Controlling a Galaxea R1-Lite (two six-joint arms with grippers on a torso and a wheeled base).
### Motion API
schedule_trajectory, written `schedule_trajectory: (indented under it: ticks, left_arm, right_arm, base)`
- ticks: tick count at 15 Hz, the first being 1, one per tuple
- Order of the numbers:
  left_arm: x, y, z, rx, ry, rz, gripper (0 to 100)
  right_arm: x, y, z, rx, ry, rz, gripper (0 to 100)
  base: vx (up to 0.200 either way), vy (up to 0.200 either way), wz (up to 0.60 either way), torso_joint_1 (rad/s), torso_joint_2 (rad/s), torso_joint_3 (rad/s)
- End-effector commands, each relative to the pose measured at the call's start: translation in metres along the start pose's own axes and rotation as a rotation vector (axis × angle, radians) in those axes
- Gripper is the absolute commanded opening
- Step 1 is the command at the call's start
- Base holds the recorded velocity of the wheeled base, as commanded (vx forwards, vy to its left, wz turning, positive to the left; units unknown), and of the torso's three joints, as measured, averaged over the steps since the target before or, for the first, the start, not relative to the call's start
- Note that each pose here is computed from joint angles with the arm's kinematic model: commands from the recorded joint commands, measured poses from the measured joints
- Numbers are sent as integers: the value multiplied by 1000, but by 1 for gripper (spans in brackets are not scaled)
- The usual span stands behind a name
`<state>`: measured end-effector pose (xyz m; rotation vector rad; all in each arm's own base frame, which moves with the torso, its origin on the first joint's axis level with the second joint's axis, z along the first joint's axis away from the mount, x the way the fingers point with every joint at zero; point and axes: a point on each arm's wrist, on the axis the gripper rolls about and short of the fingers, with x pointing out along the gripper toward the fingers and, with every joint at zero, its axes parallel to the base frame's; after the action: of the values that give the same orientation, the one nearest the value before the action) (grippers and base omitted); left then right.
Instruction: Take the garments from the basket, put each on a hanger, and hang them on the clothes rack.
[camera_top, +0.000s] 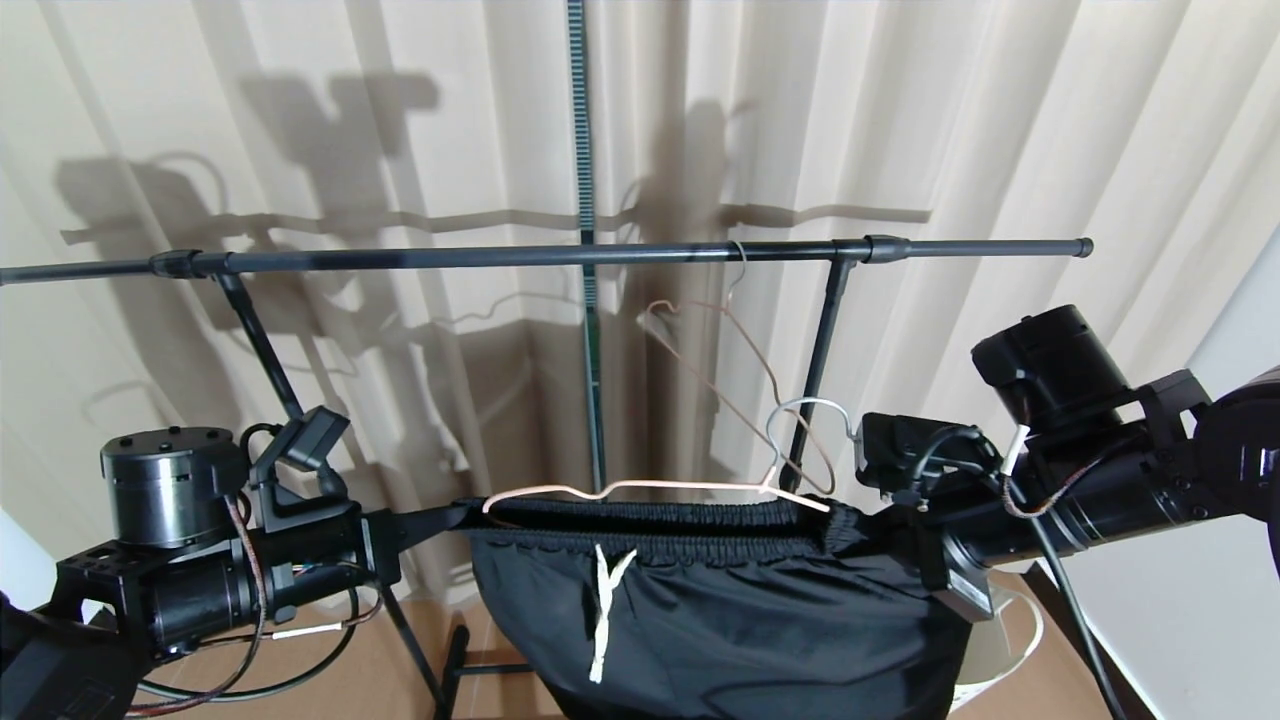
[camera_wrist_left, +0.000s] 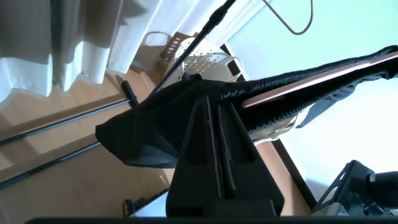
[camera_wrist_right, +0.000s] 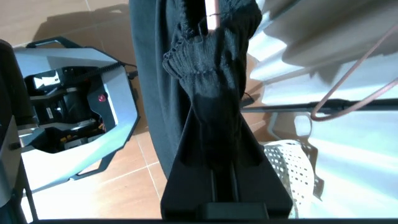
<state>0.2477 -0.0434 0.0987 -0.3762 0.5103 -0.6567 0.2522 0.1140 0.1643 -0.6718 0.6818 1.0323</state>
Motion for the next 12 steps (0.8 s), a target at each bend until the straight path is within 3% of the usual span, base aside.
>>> schedule_trajectory:
  ticks: [1, 8, 12]
  left_arm:
    - [-3, -3, 3, 15, -17, -3, 0]
    - [-2, -14, 19, 86, -61, -37, 0]
    - [6, -33, 36, 143, -7, -46, 0]
  right_arm:
    - [1, 0, 0, -1, 15, -9, 0]
    - [12, 4, 3, -22, 87, -46, 0]
    - [20, 3, 7, -25, 104, -98, 0]
  base:
    - [0, 0, 0, 0, 0, 0]
    - [0, 0, 0, 0, 0, 0]
    - [0, 0, 0, 0, 0, 0]
